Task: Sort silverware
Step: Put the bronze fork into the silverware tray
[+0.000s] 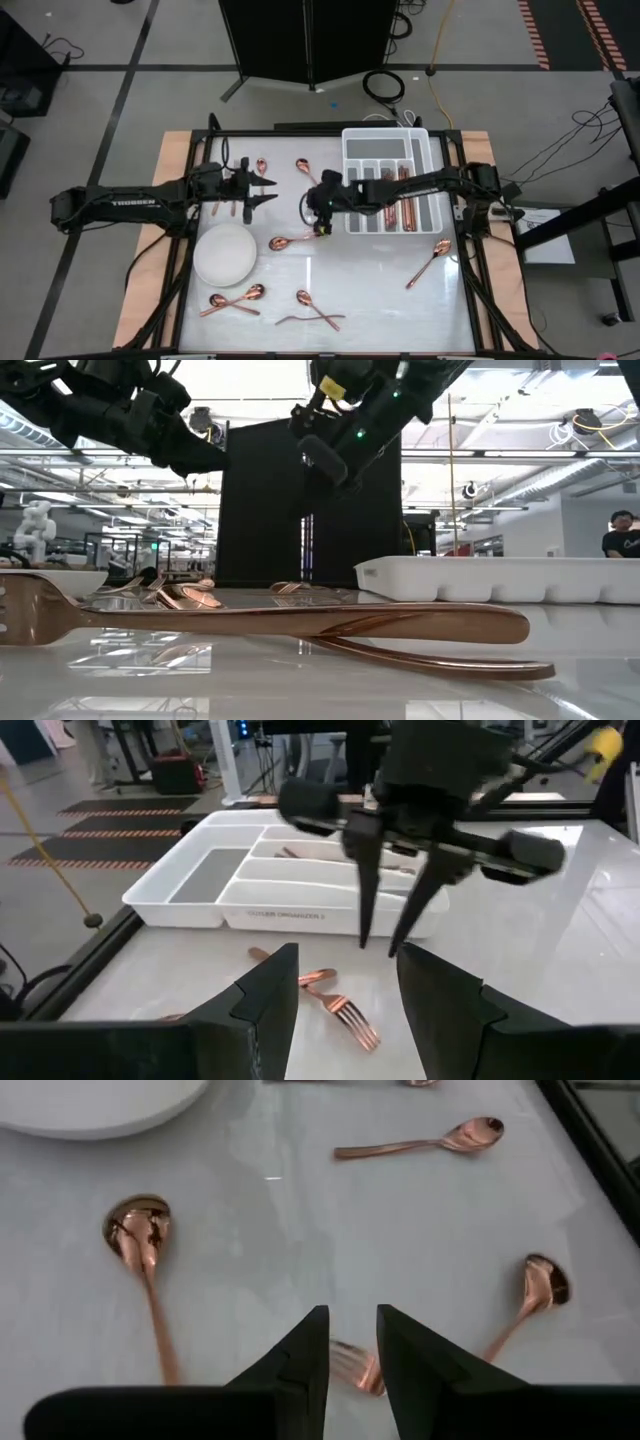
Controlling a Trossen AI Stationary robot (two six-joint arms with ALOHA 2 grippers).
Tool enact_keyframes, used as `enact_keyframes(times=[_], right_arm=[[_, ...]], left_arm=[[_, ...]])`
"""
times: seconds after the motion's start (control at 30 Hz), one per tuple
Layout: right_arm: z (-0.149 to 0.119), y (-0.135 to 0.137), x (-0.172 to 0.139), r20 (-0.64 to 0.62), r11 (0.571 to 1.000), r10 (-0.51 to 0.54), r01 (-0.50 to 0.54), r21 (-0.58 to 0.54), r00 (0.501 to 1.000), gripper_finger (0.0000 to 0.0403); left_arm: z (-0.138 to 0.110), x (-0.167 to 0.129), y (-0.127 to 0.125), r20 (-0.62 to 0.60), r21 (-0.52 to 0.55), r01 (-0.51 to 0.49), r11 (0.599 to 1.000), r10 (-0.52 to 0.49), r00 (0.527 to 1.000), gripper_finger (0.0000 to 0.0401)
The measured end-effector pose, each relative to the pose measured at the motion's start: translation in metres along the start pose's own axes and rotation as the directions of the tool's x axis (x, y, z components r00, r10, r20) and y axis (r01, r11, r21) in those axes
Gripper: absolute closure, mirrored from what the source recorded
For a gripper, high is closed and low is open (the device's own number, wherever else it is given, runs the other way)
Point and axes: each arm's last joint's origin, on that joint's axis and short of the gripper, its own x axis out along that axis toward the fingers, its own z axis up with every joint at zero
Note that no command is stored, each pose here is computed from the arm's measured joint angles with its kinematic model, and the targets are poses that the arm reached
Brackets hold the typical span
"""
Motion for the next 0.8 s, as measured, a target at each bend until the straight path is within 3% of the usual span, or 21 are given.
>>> enact_keyframes(times=[0.2, 0.43, 0.63, 0.8], right_arm=[[0.003, -0.026, 0.005, 0.032, 0.993, 0.062, -0.059, -0.100, 0.998, 0.0325], [-0.001, -0.049, 0.014, 0.030, 0.992, 0.067, -0.063, -0.112, 0.997, 0.0326], [-0.010, -0.048, 0.032, 0.024, 0.987, 0.097, -0.093, -0.130, 0.995, 0.0326], [-0.011, -0.044, 0.035, 0.014, 0.987, -0.004, 0.006, -0.164, 1.000, 0.0326]], left_arm=[[-0.007, -0.001, 0.007, -0.065, 0.077, -0.054, 0.996, 0.059, 0.996, 0.0230], [-0.009, -0.004, 0.021, -0.080, 0.058, -0.140, 0.989, 0.144, 0.986, 0.0230], [-0.010, -0.006, 0.027, -0.086, 0.049, -0.172, 0.984, 0.176, 0.981, 0.0230], [-0.011, -0.007, 0.030, -0.092, 0.044, -0.181, 0.983, 0.184, 0.979, 0.0230]])
